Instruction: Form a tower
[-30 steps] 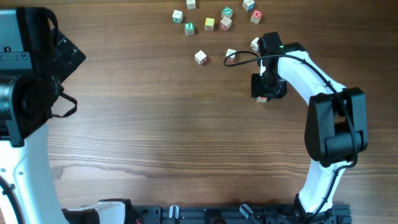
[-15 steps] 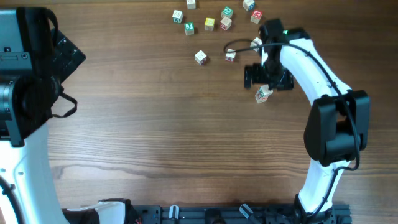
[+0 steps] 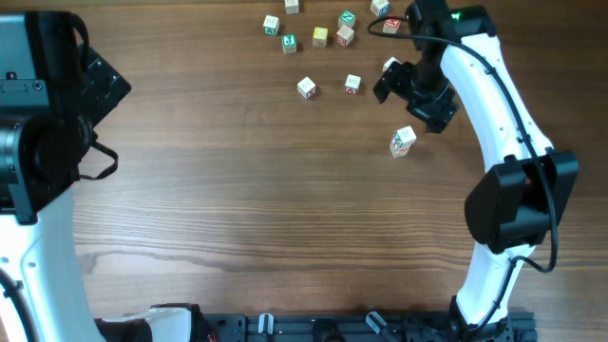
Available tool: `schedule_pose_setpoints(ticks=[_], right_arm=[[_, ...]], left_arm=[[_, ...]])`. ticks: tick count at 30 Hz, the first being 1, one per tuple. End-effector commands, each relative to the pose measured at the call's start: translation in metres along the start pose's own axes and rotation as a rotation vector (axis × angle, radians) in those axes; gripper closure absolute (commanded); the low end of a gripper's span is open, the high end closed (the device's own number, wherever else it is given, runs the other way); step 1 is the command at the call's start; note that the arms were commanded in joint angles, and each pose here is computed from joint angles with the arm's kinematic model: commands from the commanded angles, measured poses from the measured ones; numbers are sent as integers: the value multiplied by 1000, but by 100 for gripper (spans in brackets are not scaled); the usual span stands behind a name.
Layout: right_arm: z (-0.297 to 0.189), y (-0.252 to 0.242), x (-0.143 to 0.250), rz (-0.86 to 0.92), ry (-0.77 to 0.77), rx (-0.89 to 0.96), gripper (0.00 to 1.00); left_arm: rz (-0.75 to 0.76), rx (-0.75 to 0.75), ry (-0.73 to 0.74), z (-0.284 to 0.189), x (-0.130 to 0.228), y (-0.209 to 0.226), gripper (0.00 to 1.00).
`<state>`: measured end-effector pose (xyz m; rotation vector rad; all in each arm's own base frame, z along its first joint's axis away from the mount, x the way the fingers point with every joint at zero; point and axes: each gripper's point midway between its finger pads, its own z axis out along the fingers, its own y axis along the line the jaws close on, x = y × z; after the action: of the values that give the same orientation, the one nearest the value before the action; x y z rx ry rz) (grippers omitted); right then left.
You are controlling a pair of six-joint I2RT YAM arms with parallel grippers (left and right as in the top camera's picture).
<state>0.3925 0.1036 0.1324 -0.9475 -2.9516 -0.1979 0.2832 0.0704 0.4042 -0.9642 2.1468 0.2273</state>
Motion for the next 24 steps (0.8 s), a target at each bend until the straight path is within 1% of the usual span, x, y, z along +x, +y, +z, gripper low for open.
schedule_pose_setpoints(ticks=[1, 3, 6, 8, 9, 12, 13, 15, 18, 20, 24], right_arm=[[-5, 14, 11, -75, 75, -89, 0], [-12, -8, 13, -6, 92, -35, 0], [-48, -51, 7, 69, -23, 75, 0], [-81, -64, 9, 58, -124, 63, 0], [-92, -66, 11, 87, -157, 44, 0], [-117, -81, 10, 275, -272, 32, 0], [-114, -82, 12, 327, -261, 29, 0], [-92, -80, 13, 337, -216, 44, 0], [-41, -74, 13, 335, -139, 40, 0], [-5, -64, 11, 330, -107, -17, 0], [30, -50, 4, 294, -104, -110, 0]], left_arm=[[-3, -7, 8, 4, 0, 0, 0], [-3, -7, 8, 4, 0, 0, 0], [-3, -8, 9, 4, 0, 0, 0], [0, -11, 13, 4, 2, 1, 0], [0, -11, 13, 4, 1, 1, 0], [-1, -11, 13, 4, 2, 1, 0], [-1, -11, 13, 4, 2, 1, 0], [0, -12, 14, 4, 2, 1, 0], [4, -17, 21, 4, 4, 3, 0], [5, -17, 21, 4, 3, 2, 0], [6, -19, 23, 4, 4, 3, 0]])
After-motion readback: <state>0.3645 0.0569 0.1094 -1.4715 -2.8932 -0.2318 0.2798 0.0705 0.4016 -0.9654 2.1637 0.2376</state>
